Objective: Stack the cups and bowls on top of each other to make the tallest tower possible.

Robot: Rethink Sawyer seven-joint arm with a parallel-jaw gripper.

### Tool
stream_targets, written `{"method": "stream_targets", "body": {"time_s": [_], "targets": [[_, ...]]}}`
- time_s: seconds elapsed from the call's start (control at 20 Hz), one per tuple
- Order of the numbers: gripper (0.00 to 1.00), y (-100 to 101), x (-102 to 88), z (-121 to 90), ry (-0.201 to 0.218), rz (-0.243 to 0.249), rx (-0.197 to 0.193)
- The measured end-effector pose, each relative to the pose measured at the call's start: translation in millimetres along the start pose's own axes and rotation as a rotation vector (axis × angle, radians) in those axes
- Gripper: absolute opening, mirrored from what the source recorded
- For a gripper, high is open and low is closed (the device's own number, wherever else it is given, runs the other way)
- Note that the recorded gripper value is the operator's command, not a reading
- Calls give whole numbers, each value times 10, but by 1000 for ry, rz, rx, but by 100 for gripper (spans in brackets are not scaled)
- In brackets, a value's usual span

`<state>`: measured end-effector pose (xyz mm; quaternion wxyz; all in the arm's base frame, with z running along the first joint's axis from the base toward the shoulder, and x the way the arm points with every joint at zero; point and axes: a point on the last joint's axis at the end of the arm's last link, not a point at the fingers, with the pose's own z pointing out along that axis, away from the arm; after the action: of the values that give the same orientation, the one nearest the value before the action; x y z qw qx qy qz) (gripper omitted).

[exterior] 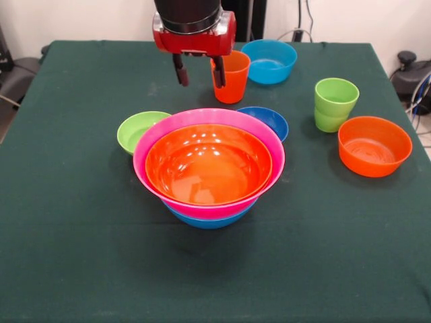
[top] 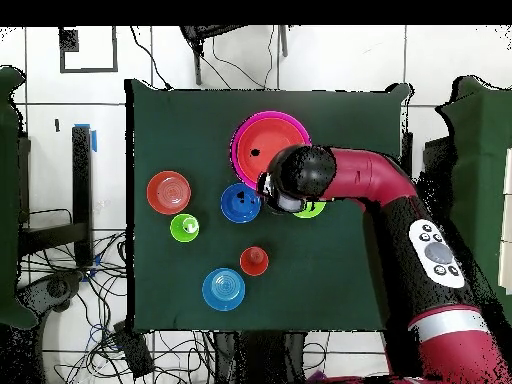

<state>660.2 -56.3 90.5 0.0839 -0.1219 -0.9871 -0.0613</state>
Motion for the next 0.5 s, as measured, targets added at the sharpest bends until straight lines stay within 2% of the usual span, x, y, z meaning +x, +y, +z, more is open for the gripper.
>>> {"method": "stream_targets", "body": {"time_s": [0.1, 0.25, 0.5], "targets": [[100, 16, 21, -42, -27, -6, 1], [100, 30, 101, -183, -34, -14, 16], [100, 69, 298, -582, -27, -13, 42]]}}
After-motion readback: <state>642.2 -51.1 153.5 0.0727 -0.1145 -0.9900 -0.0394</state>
